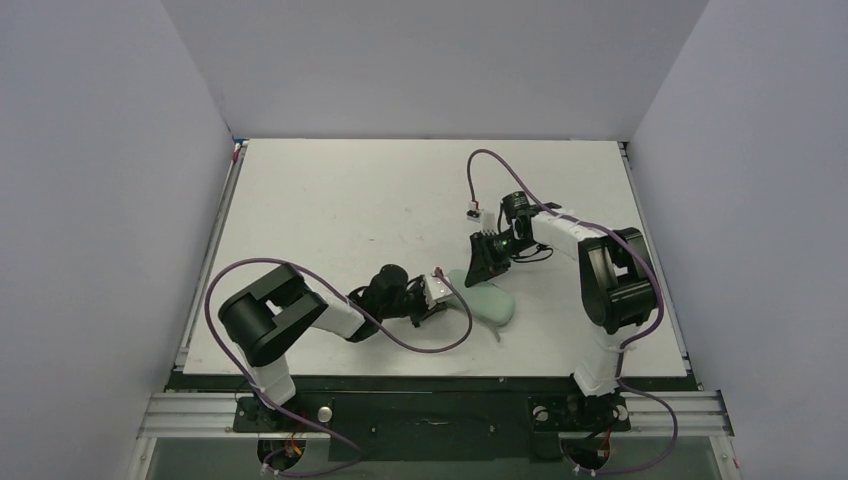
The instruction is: Open the umbrella
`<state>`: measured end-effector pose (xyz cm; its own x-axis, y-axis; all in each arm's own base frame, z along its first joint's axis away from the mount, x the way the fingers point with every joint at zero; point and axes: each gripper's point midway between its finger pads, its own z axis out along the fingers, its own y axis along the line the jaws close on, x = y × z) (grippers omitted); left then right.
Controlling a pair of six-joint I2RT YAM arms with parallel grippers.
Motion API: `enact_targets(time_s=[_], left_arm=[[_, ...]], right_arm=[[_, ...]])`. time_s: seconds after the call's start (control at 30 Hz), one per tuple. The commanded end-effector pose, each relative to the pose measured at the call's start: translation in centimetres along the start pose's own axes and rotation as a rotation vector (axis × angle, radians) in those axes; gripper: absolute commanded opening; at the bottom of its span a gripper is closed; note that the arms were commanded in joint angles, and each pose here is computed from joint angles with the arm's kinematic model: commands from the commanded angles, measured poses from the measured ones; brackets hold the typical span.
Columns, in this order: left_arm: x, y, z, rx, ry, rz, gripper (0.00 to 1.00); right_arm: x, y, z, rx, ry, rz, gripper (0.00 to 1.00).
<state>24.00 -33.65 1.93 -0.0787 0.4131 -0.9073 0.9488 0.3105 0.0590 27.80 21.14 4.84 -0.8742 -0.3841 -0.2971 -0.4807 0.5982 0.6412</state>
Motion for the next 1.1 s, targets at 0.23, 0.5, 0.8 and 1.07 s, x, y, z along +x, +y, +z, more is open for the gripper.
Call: enact_targets(time_s=[0.23,0.5,0.8,1.07], left_arm=[[-2.5,-5.4,2.3,0.120,-0.038,-0.034,0.00],[-3.0,-6.8,2.8,0.153,-0.038,-0.006,0.00],[-3.7,-3.4,-0.7,0.103,-0.002,-0.072,0.58],[-5.9,1.3,-5.2,-0.006,-0.024,-0.132,0.71]], right_arm=[[-5.5,-3.4,0.9,0.189,-0.243,0.060,0.00],[-6.3,-3.9,1.0,0.219,-0.267,0.084,0.00],[-5.0,-1.1,-0.7,0.116,-0.090,-0.050,0.63],[-5.8,0.8,-4.0,0.085,-0.103,-0.086,0.76]])
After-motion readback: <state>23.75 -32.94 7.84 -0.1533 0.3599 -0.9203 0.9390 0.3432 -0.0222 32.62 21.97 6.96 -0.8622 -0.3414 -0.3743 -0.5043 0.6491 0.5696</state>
